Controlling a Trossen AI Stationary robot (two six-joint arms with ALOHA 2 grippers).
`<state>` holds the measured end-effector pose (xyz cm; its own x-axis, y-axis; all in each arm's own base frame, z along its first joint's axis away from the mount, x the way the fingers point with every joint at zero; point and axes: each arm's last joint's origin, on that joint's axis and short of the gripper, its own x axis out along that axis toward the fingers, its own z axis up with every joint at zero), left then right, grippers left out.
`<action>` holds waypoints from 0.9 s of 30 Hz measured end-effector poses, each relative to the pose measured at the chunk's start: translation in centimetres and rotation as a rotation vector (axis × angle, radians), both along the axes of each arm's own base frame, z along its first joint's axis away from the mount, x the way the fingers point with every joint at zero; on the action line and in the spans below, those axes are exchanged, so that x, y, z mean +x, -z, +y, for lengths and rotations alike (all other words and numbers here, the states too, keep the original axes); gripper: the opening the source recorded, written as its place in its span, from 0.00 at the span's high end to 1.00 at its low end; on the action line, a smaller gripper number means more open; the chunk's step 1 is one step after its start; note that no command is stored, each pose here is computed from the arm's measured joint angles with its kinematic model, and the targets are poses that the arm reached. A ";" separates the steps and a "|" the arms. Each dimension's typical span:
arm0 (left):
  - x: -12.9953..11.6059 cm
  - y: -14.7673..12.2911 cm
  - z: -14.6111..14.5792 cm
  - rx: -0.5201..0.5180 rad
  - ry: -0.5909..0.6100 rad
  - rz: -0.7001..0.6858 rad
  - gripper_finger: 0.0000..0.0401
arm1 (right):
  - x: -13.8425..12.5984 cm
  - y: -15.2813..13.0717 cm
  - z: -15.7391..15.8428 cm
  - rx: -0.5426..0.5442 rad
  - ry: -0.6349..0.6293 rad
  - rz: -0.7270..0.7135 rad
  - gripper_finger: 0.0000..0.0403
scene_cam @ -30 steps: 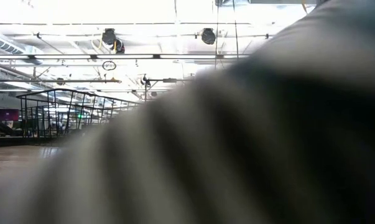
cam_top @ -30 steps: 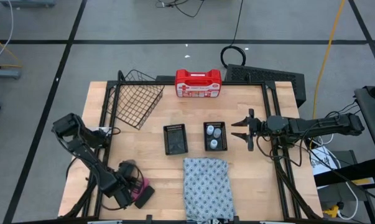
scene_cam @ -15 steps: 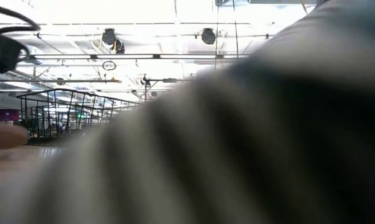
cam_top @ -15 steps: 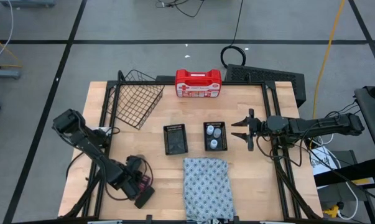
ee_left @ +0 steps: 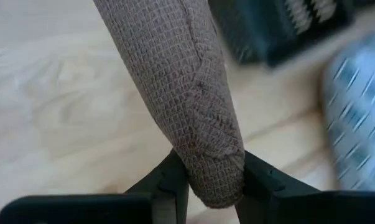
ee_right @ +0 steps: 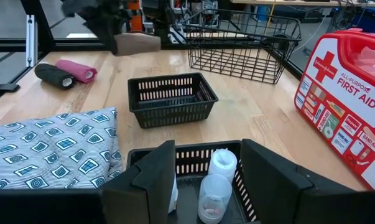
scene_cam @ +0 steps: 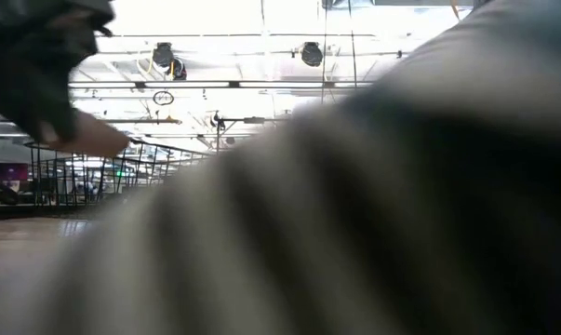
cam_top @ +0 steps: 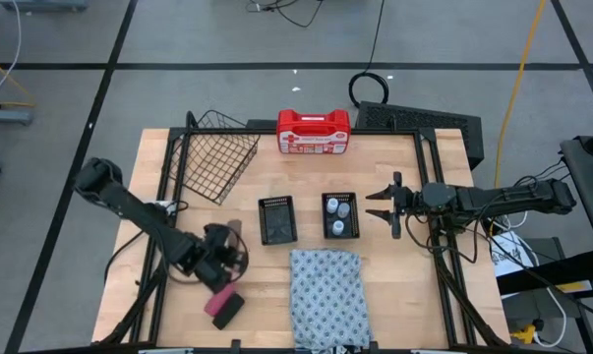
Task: Pick & Place Medicine items
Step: Put the brown bandage into the left black basket
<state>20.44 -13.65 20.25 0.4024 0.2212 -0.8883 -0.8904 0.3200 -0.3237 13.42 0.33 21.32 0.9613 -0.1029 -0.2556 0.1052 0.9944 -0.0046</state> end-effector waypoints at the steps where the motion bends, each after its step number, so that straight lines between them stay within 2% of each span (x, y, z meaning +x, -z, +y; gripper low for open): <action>1: 0.3 -0.2 0.4 -0.008 -0.025 -0.022 0.76 | 0.0 0.0 0.0 0.000 0.000 0.000 0.58; 5: 1.9 -0.6 1.8 -0.028 -0.079 -0.099 0.76 | 0.0 0.0 0.0 0.001 0.001 -0.001 0.58; 13: 6.2 -1.6 5.3 0.008 -0.016 -0.289 0.76 | 0.0 0.0 0.0 0.002 0.001 -0.003 0.58; 18: 7.7 -2.4 7.2 0.053 0.004 -0.386 0.76 | 0.0 0.0 0.0 0.002 0.002 -0.003 0.58; 22: 8.8 -2.1 7.9 0.068 -0.005 -0.418 0.76 | 0.0 0.0 0.0 0.002 0.001 -0.002 0.58; 27: 9.9 -0.3 8.1 0.042 -0.060 -0.403 0.76 | 0.0 0.0 0.0 0.002 0.002 -0.003 0.58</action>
<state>30.33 -5.57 20.55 0.7017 0.2882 -0.6516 -0.7124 0.2915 -0.6383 13.43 0.32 21.35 0.9618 -0.1046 -0.2529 0.1076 0.9942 -0.0021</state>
